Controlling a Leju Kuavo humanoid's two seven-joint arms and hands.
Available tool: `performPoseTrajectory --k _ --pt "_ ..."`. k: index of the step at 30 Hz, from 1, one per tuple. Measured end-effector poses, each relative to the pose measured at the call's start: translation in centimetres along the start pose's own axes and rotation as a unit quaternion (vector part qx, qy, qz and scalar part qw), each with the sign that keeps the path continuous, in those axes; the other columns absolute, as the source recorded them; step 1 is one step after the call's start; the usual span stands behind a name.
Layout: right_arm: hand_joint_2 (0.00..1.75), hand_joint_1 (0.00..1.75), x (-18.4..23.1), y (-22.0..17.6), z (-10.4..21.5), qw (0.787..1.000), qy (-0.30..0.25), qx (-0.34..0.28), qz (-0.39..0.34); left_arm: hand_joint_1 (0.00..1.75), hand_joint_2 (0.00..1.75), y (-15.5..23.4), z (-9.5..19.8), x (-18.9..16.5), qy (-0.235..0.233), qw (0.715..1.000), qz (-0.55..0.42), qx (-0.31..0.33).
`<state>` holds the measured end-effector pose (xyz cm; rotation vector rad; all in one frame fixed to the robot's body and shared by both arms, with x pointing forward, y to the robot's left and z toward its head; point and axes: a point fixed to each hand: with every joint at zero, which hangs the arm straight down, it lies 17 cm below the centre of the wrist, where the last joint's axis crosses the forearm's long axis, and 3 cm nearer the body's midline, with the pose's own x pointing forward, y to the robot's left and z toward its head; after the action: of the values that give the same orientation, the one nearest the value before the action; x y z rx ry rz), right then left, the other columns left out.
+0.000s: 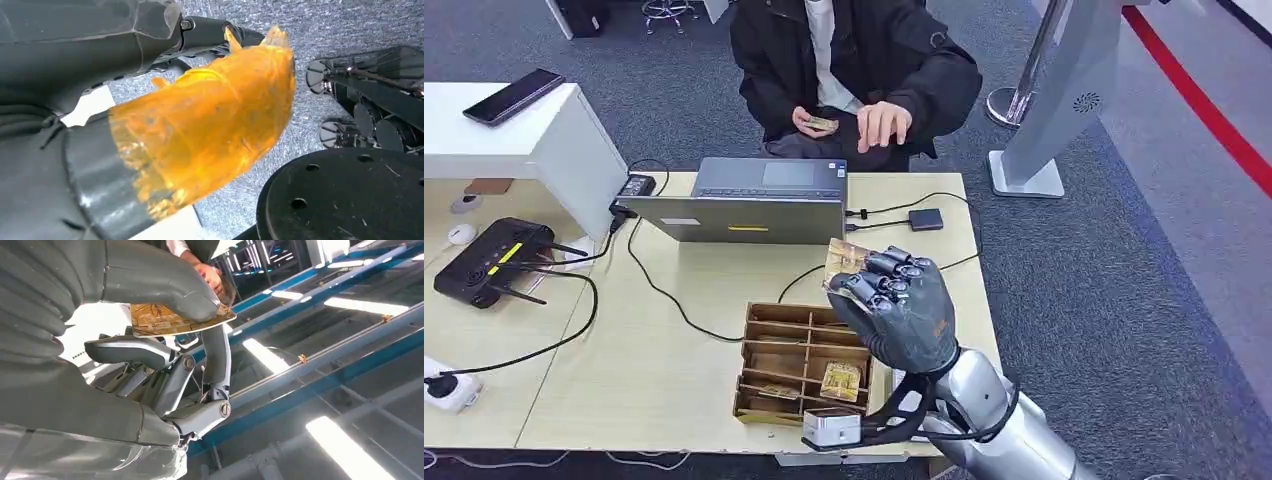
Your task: Pass the card to the sensor for recognition and then transmit it.
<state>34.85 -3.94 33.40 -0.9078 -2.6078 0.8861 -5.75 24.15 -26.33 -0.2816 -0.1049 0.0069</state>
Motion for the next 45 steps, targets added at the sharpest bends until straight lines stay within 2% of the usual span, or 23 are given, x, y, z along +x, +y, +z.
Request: performPoseTrajectory --k 7,13,21,30,31,32,33,34,36,37,38,40,42,43,45 --pt "1.75 1.75 -1.1 0.1 -1.8 1.0 0.007 -0.008 0.015 0.0 0.0 0.6 0.1 0.4 0.003 1.0 -0.021 -0.001" --pt "1.75 1.75 -3.2 1.7 -3.0 0.999 0.029 0.012 0.028 0.0 0.0 1.1 0.2 0.5 0.007 0.999 -0.034 -0.001" --pt "1.75 1.75 -5.5 4.6 -3.0 0.996 0.051 0.06 0.036 0.0 0.0 1.9 0.4 0.3 0.01 0.999 -0.04 0.003" --pt "1.75 1.75 -6.3 5.9 -2.5 0.994 0.059 0.081 0.04 0.0 0.0 2.0 0.5 0.4 0.009 0.999 -0.037 0.005" --pt "1.75 1.55 -6.5 6.1 -2.5 0.994 0.063 0.087 0.038 0.0 0.0 2.1 0.5 0.4 0.009 0.999 -0.036 0.005" --pt "1.75 1.29 -6.6 6.4 -2.5 0.993 0.064 0.092 0.038 0.0 0.0 2.1 0.5 0.4 0.009 0.999 -0.036 0.005" --pt "1.75 0.56 -6.8 6.7 -2.5 0.992 0.067 0.1 0.037 0.0 0.0 2.1 0.5 0.4 0.009 0.999 -0.035 0.006" --pt "1.75 0.0 -7.1 7.0 -2.5 0.991 0.072 0.108 0.037 0.0 0.0 2.1 0.5 0.4 0.009 0.999 -0.036 0.005" --pt "1.75 0.0 -7.5 7.6 -2.5 0.989 0.078 0.12 0.037 0.0 0.0 2.6 0.3 1.1 -0.006 0.998 -0.052 0.021" --pt "1.75 0.0 -7.7 7.8 -2.4 0.988 0.082 0.126 0.037 0.0 0.0 2.5 -0.2 2.7 -0.034 0.996 -0.074 0.043" --pt "1.75 0.0 -8.1 8.1 -2.1 0.986 0.092 0.134 0.045 0.0 0.0 2.6 -0.9 4.1 -0.052 0.988 -0.115 0.085" --pt "1.75 0.0 -8.7 8.2 -1.4 0.98 0.116 0.148 0.072 0.0 0.0 4.0 -1.6 8.4 -0.057 0.951 -0.208 0.222" --pt "1.75 0.0 -8.8 8.0 -1.0 0.977 0.125 0.152 0.085 0.0 0.0 4.2 -0.8 13.1 -0.089 0.91 -0.241 0.326" --pt "1.75 0.0 -8.8 7.9 -1.0 0.976 0.126 0.152 0.087 0.0 0.0 3.4 -0.6 14.8 -0.107 0.9 -0.245 0.343" --pt "1.75 0.0 -8.6 7.7 -0.8 0.976 0.129 0.151 0.088 0.0 0.0 1.3 -1.1 16.5 -0.123 0.905 -0.25 0.322"
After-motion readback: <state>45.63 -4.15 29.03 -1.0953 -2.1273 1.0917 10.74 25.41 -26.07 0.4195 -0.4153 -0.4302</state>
